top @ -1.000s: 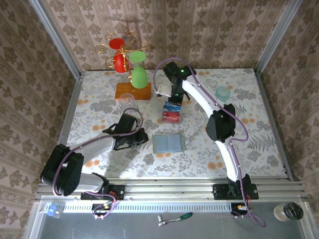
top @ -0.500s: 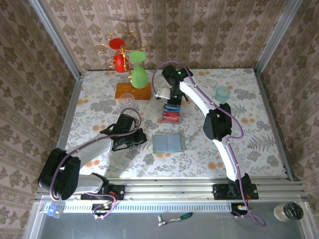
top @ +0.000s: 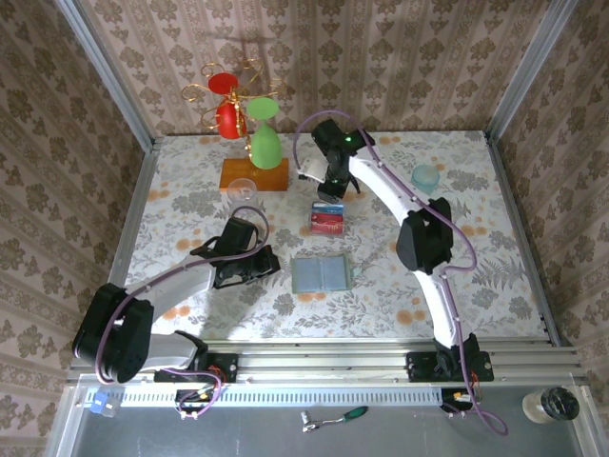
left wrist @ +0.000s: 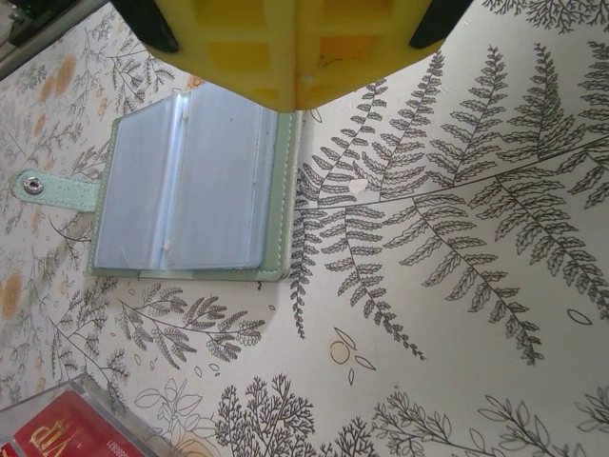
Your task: Take the credit cards out of the card holder
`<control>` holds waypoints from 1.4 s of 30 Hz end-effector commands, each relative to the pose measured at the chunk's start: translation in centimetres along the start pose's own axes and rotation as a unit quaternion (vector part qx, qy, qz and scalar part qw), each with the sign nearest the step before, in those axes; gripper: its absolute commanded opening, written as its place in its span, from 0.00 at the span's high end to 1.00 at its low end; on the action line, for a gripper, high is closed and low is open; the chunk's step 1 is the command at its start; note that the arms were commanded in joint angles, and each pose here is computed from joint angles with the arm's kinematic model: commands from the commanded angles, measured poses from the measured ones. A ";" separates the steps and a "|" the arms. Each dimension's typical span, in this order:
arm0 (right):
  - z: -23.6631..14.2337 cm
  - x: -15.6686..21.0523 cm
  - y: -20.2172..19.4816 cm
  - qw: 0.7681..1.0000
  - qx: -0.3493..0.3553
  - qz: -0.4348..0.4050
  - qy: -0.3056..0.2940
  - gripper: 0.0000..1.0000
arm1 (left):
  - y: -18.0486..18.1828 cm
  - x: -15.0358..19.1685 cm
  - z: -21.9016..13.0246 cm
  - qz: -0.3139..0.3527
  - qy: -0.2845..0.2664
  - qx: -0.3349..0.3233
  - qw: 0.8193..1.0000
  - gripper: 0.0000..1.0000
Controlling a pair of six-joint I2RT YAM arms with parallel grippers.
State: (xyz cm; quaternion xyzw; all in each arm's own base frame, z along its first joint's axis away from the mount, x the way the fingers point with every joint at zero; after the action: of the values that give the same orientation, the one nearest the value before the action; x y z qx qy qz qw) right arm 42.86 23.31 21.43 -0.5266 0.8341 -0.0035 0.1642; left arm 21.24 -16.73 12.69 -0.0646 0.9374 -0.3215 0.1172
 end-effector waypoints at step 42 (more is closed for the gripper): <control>5.2 5.1 19.1 0.833 -0.248 0.494 -0.025 0.74 | -1.1 1.7 4.5 0.015 0.021 0.017 1.000 1.00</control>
State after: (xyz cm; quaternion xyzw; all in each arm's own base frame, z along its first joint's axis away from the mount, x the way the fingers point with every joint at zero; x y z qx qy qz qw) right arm 25.25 27.07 11.65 -0.0711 0.9556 0.2837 0.0359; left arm 21.01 -20.76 9.53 -0.0357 0.9365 -0.3350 0.0970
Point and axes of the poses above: each hand's point on the last joint's axis, 136 mm out from that joint toward the fingers, its own z axis out along the fingers, its own y axis along the line the jaws close on, x = y × z, the point moved 8 cm from there along -z, back along the fingers
